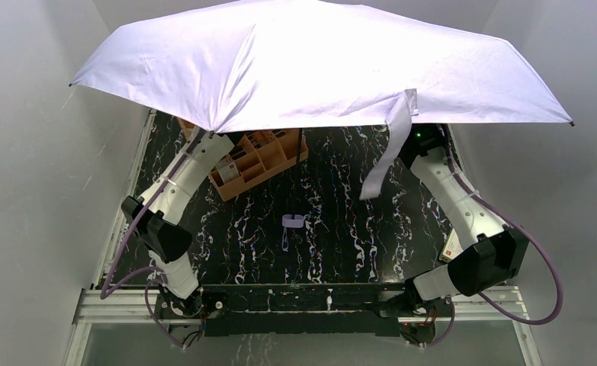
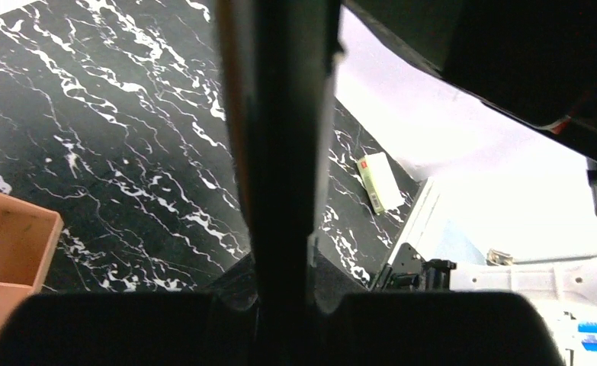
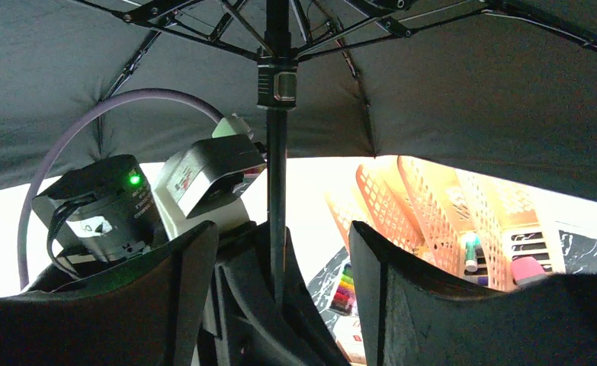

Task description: Put away the umbrella

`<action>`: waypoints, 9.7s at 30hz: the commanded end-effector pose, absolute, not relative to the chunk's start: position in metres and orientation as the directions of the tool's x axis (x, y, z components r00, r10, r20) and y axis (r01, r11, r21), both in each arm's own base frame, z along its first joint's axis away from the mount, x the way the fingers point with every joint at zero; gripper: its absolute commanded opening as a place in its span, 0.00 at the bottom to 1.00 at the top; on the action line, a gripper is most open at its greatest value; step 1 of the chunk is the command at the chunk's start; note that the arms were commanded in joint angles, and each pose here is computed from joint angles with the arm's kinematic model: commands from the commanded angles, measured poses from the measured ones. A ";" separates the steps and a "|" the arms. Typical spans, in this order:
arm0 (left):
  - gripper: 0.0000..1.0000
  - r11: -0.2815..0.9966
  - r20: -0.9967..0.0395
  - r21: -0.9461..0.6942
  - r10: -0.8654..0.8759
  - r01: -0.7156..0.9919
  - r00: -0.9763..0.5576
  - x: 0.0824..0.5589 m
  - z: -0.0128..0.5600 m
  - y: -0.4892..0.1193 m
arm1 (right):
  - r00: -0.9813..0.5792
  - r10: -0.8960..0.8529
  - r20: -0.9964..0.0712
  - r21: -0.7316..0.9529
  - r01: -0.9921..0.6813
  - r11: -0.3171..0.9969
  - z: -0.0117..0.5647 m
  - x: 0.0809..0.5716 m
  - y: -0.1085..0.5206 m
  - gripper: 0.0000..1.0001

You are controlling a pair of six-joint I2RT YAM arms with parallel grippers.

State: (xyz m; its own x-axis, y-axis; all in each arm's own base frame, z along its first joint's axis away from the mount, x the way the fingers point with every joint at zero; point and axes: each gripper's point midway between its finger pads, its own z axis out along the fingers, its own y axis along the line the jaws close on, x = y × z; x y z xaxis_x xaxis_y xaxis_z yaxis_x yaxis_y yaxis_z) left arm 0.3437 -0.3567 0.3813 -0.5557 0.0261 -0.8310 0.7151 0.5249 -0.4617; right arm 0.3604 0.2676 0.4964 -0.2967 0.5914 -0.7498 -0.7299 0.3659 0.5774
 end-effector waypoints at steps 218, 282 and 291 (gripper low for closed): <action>0.00 0.764 -0.907 -0.196 0.097 0.614 -0.409 0.307 0.290 -0.396 | -0.061 0.717 -0.694 0.652 -0.476 0.590 0.451 0.433 0.188 0.77; 0.00 0.788 -0.978 -0.205 -0.138 0.581 -0.158 0.363 0.374 -0.416 | -0.365 0.708 -0.605 0.796 -0.301 0.525 0.309 0.325 0.206 0.00; 0.20 0.739 -0.962 -0.223 -0.061 0.636 -0.266 0.332 0.328 -0.407 | -0.201 0.781 -0.591 0.794 -0.316 0.519 0.364 0.347 0.177 0.00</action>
